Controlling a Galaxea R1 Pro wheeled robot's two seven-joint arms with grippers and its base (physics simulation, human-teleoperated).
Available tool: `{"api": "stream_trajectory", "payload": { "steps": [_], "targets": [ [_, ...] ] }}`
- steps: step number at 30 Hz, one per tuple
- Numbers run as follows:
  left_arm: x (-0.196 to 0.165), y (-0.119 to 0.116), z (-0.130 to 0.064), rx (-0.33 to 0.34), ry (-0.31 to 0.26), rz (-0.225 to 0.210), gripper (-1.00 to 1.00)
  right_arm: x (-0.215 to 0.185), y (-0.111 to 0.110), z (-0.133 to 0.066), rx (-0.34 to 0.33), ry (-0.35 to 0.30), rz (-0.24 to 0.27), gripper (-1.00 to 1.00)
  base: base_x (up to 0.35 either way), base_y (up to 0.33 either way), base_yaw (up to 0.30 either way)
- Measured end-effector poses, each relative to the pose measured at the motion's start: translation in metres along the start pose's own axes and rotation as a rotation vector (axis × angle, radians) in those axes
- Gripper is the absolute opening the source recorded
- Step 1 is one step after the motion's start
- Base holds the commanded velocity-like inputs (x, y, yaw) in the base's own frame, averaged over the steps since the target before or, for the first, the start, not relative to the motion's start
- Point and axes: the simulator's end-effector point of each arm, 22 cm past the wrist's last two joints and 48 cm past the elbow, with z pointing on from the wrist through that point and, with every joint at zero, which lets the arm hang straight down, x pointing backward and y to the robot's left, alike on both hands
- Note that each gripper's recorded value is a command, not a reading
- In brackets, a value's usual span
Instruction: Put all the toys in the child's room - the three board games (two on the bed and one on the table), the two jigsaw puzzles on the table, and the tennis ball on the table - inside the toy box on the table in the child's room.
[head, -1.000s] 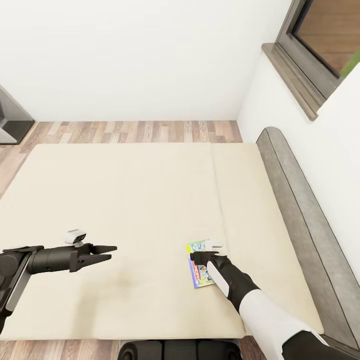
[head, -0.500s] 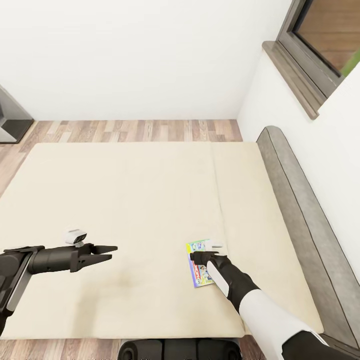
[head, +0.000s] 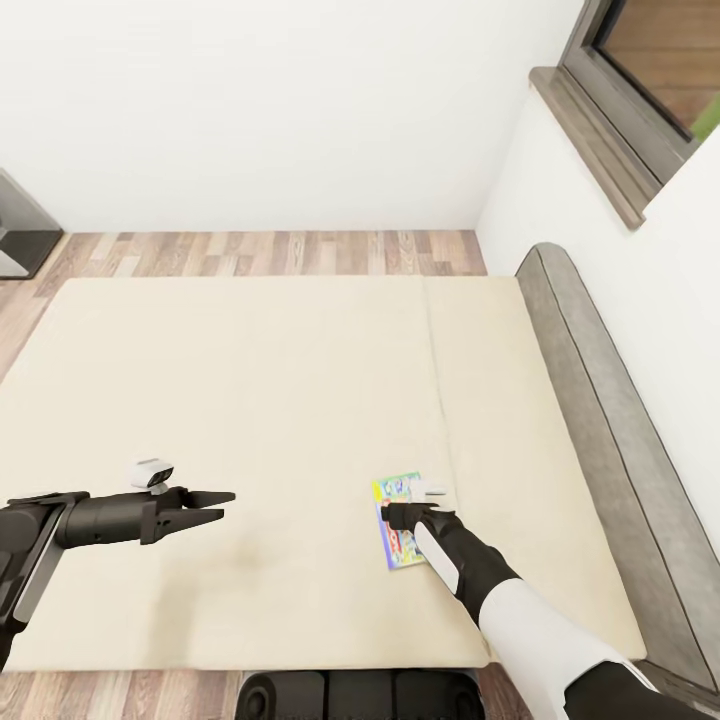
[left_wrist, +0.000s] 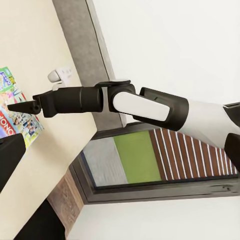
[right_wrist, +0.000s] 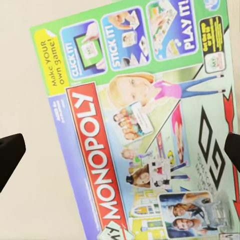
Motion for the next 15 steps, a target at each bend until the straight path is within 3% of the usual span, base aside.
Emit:
{"api": "stream_trajectory", "payload": {
  "steps": [15],
  "targets": [
    [0.0061,0.0098,0.0020,-0.002,0.006,-0.024,1.00,0.0104,0.0009,0.0082,-0.002,0.019,-0.003,1.00,0.000,0.000,0.000]
  ]
}}
